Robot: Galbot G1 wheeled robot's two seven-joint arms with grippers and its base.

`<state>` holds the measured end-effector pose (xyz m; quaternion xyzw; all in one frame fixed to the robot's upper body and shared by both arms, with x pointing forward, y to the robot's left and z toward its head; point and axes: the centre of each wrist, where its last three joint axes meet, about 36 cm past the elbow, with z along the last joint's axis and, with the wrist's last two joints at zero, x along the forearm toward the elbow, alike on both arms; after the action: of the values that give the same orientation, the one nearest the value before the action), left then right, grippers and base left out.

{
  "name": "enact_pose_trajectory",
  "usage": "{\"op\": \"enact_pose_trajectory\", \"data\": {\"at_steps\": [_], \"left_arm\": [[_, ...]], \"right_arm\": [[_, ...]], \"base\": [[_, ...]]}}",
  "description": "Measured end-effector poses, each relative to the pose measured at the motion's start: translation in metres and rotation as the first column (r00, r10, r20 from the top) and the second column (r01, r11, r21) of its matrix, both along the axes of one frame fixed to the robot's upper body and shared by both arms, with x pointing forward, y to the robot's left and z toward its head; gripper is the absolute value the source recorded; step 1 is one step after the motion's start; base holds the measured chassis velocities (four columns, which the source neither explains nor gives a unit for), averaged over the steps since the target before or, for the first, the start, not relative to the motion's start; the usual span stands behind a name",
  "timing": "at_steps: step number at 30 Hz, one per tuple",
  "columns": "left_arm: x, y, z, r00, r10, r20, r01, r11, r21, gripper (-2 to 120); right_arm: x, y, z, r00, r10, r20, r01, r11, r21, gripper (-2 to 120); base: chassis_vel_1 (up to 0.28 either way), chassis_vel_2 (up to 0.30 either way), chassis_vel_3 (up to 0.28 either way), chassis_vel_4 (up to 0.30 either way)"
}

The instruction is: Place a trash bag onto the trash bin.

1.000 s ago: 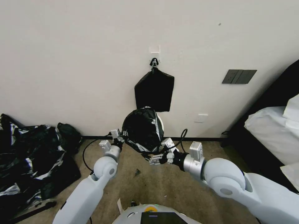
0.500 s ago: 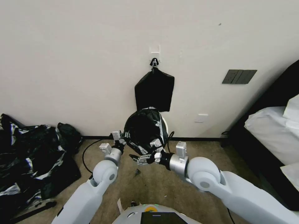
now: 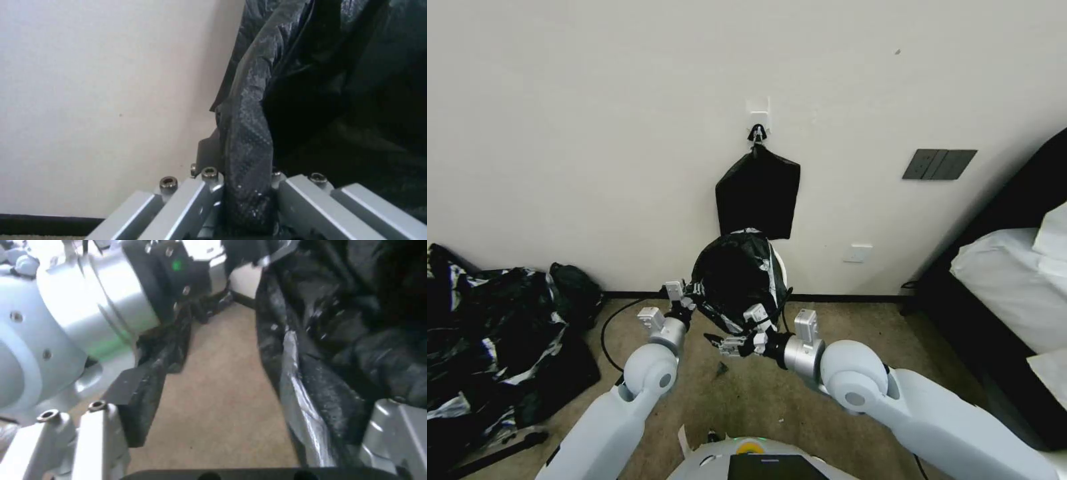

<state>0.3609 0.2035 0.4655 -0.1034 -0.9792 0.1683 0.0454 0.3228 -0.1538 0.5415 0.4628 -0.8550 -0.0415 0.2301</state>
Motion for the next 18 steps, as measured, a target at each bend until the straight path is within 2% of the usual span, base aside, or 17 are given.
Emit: {"op": "enact_pose_trajectory", "data": {"at_steps": [12,15,18], "left_arm": [[0.003,-0.001,0.001,1.0,-0.004,0.004,0.004,1.0,-0.006,1],[0.004,-0.001,0.003,1.0,0.002,-0.007,-0.003,1.0,-0.027,1],[0.004,0.0,0.005,1.0,0.014,-0.022,-0.015,0.999,-0.049,1]], "right_arm": [[-0.016,0.01,-0.017,0.998,0.055,-0.015,-0.055,0.997,-0.052,72],[-0.014,0.011,-0.033,0.999,0.027,0.019,-0.025,0.994,-0.111,72],[-0.014,0.007,-0.036,0.999,0.007,0.048,0.0,0.99,-0.14,72]], "base": [[0.0,0.0,0.0,0.0],[0.0,0.0,0.0,0.0],[0.0,0.0,0.0,0.0]]}}
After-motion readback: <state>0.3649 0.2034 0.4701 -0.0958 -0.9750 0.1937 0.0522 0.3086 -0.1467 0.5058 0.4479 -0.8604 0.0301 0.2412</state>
